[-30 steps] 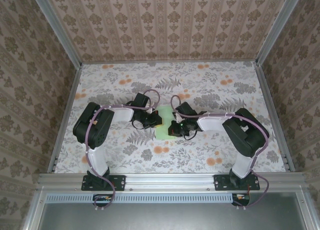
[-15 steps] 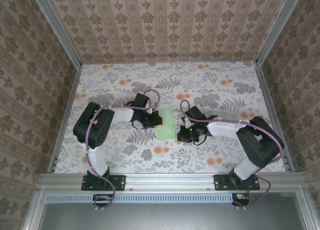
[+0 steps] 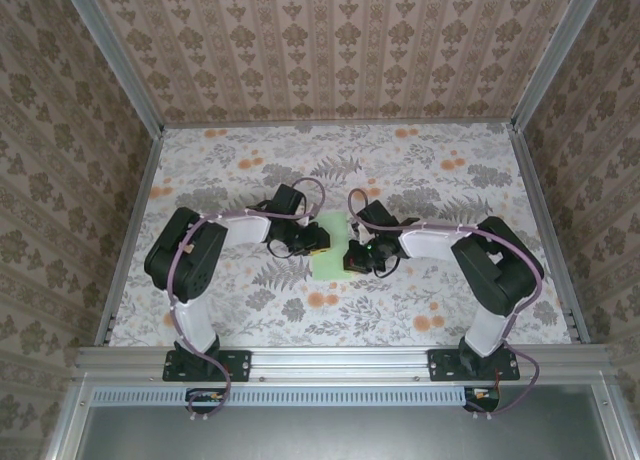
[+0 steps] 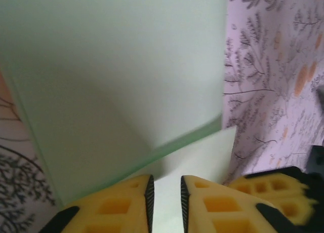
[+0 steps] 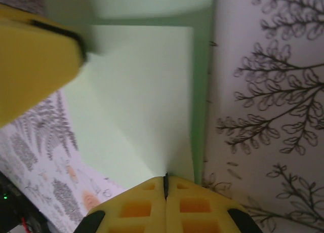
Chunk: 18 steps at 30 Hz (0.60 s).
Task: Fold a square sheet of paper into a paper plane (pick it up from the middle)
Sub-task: Fold the triangle a second time at the center of the table.
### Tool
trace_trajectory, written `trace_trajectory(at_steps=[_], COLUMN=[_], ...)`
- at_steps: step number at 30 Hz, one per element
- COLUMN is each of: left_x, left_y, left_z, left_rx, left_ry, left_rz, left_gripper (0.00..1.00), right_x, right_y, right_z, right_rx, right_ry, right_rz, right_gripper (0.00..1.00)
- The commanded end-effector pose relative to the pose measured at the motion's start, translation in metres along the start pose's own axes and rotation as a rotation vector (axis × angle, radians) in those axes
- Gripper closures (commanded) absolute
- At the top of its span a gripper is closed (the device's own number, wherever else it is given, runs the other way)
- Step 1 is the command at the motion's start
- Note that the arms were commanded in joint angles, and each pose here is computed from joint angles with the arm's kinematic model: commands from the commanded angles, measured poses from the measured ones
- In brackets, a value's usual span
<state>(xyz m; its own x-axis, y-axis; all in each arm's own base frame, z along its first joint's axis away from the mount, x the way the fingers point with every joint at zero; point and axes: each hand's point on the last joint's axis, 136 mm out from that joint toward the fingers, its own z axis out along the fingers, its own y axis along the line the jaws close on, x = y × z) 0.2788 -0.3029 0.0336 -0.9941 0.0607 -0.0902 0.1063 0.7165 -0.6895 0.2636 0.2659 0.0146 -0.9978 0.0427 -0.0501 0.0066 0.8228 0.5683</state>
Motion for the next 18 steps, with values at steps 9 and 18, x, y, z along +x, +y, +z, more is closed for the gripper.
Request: trace_trajectory(at_steps=[9, 18], left_x=[0.015, 0.021], left_y=[-0.018, 0.001], left_z=[0.007, 0.025], left_rx=[0.024, -0.022], left_ry=[0.008, 0.032], left_rz=[0.046, 0.061], left_gripper=[0.89, 0.91], right_x=[0.003, 0.010], right_y=[-0.018, -0.025], right_z=[0.010, 0.012], right_rx=[0.083, 0.104], right_ry=[0.034, 0.061], right_rz=[0.047, 0.055], right_gripper=[1.00, 1.00])
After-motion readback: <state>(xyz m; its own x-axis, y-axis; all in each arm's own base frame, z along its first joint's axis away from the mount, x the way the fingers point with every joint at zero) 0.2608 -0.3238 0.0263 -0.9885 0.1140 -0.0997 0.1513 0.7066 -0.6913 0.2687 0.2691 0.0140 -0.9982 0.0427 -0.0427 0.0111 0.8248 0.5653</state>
